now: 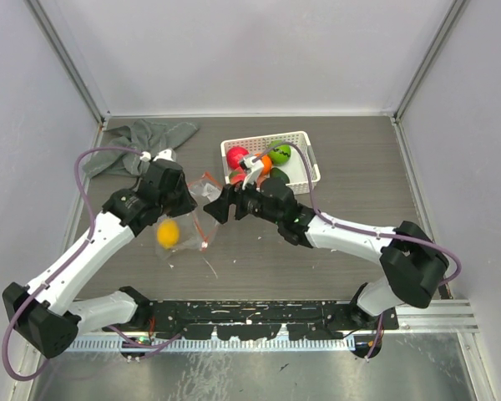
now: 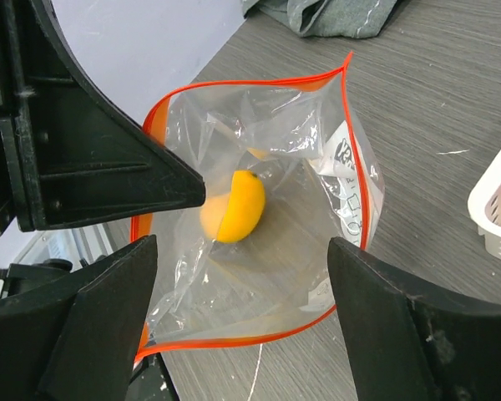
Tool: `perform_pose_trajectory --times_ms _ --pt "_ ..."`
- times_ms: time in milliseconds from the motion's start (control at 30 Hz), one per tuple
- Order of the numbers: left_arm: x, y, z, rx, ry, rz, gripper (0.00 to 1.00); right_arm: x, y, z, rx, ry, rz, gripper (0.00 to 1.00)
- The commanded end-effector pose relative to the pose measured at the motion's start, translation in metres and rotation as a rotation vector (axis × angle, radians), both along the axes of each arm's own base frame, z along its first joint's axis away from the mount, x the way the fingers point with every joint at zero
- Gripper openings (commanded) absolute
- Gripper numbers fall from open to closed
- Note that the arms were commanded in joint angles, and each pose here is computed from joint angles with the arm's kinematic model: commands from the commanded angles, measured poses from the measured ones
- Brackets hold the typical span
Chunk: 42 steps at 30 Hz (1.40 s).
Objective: Place the food in the zip-top bag and seal the zipper
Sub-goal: Place the fake fruit in the zipper food storage bag, then pick up the fake fruit from the bin.
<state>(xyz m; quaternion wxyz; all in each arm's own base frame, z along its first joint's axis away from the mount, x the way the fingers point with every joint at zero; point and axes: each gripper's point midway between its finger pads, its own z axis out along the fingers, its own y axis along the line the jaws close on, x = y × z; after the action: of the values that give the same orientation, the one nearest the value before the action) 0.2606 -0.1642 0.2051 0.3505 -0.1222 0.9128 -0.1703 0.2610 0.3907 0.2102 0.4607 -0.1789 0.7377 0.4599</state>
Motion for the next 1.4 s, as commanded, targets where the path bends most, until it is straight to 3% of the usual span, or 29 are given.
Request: perform_pose_trajectory --times_ms 0,367,733,1000,1367 --pt "0.005 0.013 0.016 0.025 -0.083 0.024 0.0 -0.003 0.002 0.07 0.051 -0.142 0.039 0.87" --pt "0.0 0.035 0.017 0.126 -0.108 0.049 0.0 0.026 -0.035 0.071 -0.159 -0.197 -0.062 0.92" --pt "-0.003 0.045 0.015 0.184 -0.106 0.041 0.0 0.104 -0.127 0.053 -0.333 -0.103 -0.288 0.95" --pt "-0.008 0.051 0.01 0.224 -0.083 0.029 0.0 0.159 -0.176 0.005 -0.506 0.01 -0.366 0.95" --pt "-0.01 0.054 0.007 0.258 -0.067 0.013 0.0 0.194 -0.196 -0.068 -0.645 0.145 -0.35 0.9"
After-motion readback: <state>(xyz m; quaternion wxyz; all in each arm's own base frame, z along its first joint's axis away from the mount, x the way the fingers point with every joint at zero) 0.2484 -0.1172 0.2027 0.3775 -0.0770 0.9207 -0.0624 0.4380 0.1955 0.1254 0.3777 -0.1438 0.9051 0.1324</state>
